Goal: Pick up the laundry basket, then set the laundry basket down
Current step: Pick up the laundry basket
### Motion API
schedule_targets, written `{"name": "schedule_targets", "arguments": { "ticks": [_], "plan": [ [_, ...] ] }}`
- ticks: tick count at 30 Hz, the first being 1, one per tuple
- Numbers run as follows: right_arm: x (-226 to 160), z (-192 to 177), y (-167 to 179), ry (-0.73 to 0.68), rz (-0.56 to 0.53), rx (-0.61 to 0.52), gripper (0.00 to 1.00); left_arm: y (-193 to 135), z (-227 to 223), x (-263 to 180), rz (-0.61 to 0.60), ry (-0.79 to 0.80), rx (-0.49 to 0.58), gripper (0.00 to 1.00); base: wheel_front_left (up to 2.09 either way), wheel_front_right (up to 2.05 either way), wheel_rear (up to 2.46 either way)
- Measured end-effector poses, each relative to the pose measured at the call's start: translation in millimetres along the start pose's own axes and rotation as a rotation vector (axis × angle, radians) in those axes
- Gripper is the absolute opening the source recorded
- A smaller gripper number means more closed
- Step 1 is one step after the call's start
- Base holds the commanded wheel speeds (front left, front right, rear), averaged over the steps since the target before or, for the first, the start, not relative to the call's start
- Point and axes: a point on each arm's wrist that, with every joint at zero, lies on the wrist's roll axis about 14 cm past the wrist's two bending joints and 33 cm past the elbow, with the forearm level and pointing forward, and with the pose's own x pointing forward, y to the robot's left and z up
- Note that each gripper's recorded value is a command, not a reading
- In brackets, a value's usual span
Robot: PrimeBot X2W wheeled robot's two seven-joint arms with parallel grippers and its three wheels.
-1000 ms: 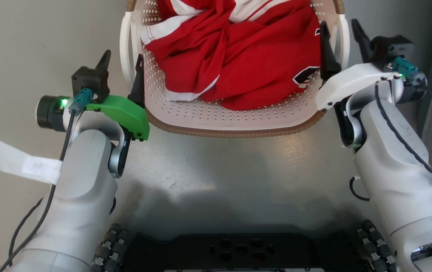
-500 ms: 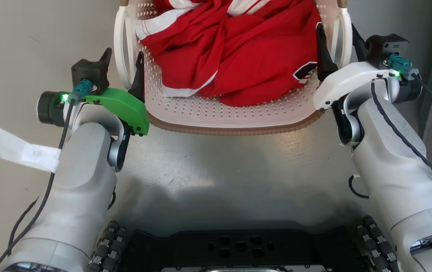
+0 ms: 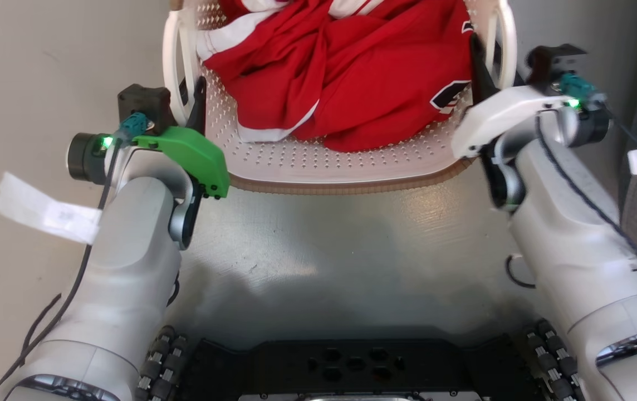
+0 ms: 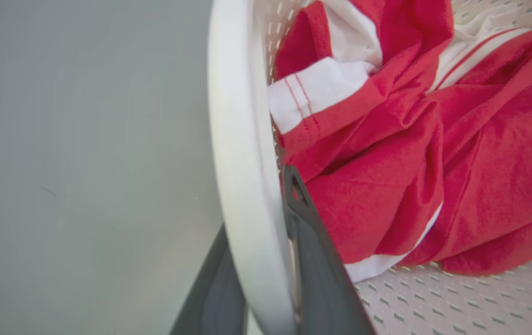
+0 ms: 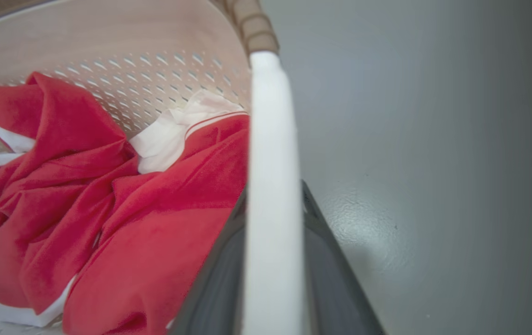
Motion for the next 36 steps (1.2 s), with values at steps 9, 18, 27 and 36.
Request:
{"name": "schedule_targets", "arguments": {
  "ticks": [9,18,27,36],
  "plan": [
    [-6.7,6.7,6.2,0.006,-0.002,0.035,0.00,-8.9,10.7,-3.2,-0.012,-0.015,-0.001,0.00,0.00,0.00,0.00],
    [-19.7,24.4,4.8,-0.015,-0.015,0.045,0.00,-16.6,28.5,-11.8,-0.018,-0.042,0.007,0.00,0.00,0.00,0.00],
    [-47.1,36.9,9.4,-0.021,-0.017,0.036,0.00,-27.1,36.5,-35.1,-0.017,-0.049,-0.005,0.00,0.00,0.00,0.00],
    [-90.3,19.7,13.5,0.048,-0.030,0.055,0.00,-39.7,15.8,-73.0,-0.022,0.010,-0.012,0.00,0.00,0.00,0.00]
  ]
}}
